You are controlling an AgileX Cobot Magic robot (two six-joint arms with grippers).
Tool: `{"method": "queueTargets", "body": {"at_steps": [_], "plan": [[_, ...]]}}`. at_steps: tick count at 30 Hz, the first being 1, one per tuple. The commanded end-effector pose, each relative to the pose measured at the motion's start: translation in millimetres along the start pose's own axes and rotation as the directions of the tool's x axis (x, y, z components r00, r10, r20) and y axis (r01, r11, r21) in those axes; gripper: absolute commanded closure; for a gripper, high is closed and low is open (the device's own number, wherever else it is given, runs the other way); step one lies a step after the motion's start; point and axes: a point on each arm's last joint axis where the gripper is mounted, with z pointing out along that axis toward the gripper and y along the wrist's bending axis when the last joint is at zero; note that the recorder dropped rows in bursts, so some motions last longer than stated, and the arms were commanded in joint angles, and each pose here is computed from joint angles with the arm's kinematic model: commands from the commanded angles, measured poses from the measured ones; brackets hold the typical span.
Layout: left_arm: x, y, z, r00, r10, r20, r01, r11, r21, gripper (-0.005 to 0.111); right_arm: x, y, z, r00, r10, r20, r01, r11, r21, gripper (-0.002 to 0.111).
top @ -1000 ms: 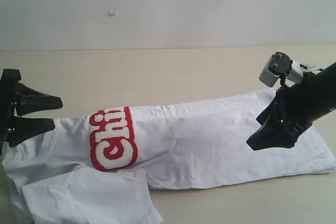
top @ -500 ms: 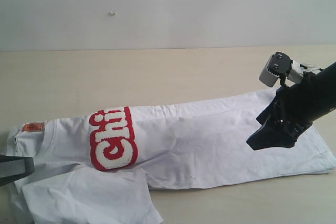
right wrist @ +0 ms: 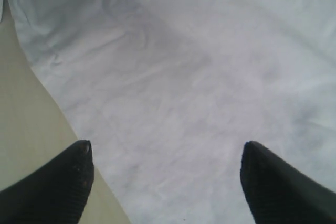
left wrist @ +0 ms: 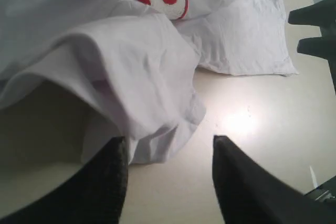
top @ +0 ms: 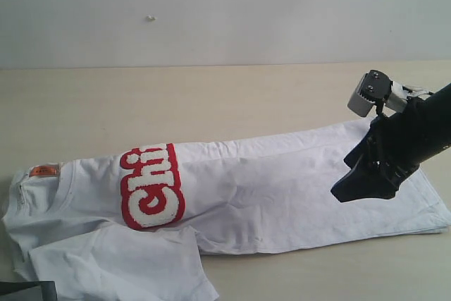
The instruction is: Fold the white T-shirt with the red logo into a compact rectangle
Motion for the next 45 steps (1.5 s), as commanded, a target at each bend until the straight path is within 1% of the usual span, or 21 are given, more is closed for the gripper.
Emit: {"method": "queueTargets", "body": {"at_steps": [1,4,6,11,13,17,21,23,25,27,29,31,34,36,37,39,40,42,45], "plan": [[-2,2.3,0,0.999,0.009,0.033,-0.008,1.000,-0.023,0.058,-1,-1,-1,1.000,-0.002,0.010,0.002,1.000,-0.005,0.034],[-4,6.0,0,0.998,0.017,0.055,-0.013,0.998,-0.064,0.058,-1,0,-1,1.000,-0.002,0.010,0.002,1.000,-0.012,0.034],[-4,6.9,0,0.998,0.018,0.061,-0.014,0.997,-0.074,0.058,-1,0,-1,1.000,-0.002,0.010,0.002,1.000,-0.012,0.034],[-5,7.3,-1,0.998,0.018,0.063,-0.013,0.997,-0.078,0.058,-3,0,-1,1.000,0.011,0.028,-0.011,1.000,-0.012,0.034],[-5,7.6,0,0.998,0.003,0.059,0.002,0.997,-0.078,0.060,-3,0,-1,0.999,0.015,0.033,-0.015,1.000,-0.012,0.034],[-3,9.9,2,0.998,-0.061,0.028,0.063,0.994,-0.084,0.069,-3,0,-1,0.999,0.015,0.033,-0.015,1.000,-0.014,0.034],[-1,11.7,6,0.992,-0.122,-0.040,0.119,0.990,-0.071,0.071,-3,0,-1,0.999,0.015,0.033,-0.015,1.000,-0.014,0.034],[-6,10.7,8,0.989,-0.134,-0.058,0.131,0.989,-0.063,0.072,-3,0,-1,0.999,0.015,0.033,-0.015,1.000,-0.010,0.034],[-15,8.4,9,0.987,-0.135,-0.083,0.131,0.990,-0.048,0.079,-3,0,-1,0.999,0.015,0.033,-0.015,1.000,-0.010,0.034],[-22,9.5,12,0.985,-0.127,-0.120,0.121,0.991,-0.059,0.088,-3,0,-1,0.999,0.015,0.033,-0.015,1.000,-0.010,0.034],[-27,12.7,15,0.979,-0.137,-0.150,0.127,0.989,-0.076,0.091,-3,0,-1,0.999,0.015,0.033,-0.015,1.000,-0.010,0.034],[-28,17.8,18,0.976,-0.146,-0.160,0.132,0.986,-0.099,0.088,-3,0,-1,0.999,0.015,0.033,-0.015,1.000,-0.010,0.034],[-28,26.2,22,0.973,-0.156,-0.170,0.133,0.981,-0.143,0.080,-3,-1,-1,0.999,0.014,0.033,-0.014,1.000,0.000,0.034],[-30,28.4,25,0.975,-0.145,-0.167,0.124,0.983,-0.133,0.068,-3,-1,-1,0.999,0.014,0.033,-0.014,1.000,0.002,0.034],[-31,28.6,27,0.977,-0.142,-0.160,0.124,0.985,-0.119,0.061,-3,-1,-1,0.999,0.014,0.033,-0.014,1.000,0.002,0.034],[-34,29.7,30,0.977,-0.166,-0.134,0.152,0.983,-0.106,0.049,-3,-1,-1,0.999,0.014,0.033,-0.014,1.000,0.002,0.034],[-36,30.6,31,0.978,-0.170,-0.122,0.158,0.982,-0.101,0.049,-3,-1,-1,0.999,0.014,0.033,-0.014,1.000,0.002,0.034],[-39,31.6,33,0.981,-0.163,-0.101,0.155,0.984,-0.083,0.053,-3,-1,-1,0.999,0.014,0.033,-0.014,1.000,0.002,0.034],[-43,27.5,38,0.990,-0.123,-0.073,0.123,0.992,-0.004,0.070,-3,-1,-1,0.999,0.014,0.033,-0.014,1.000,0.004,0.034]]}}
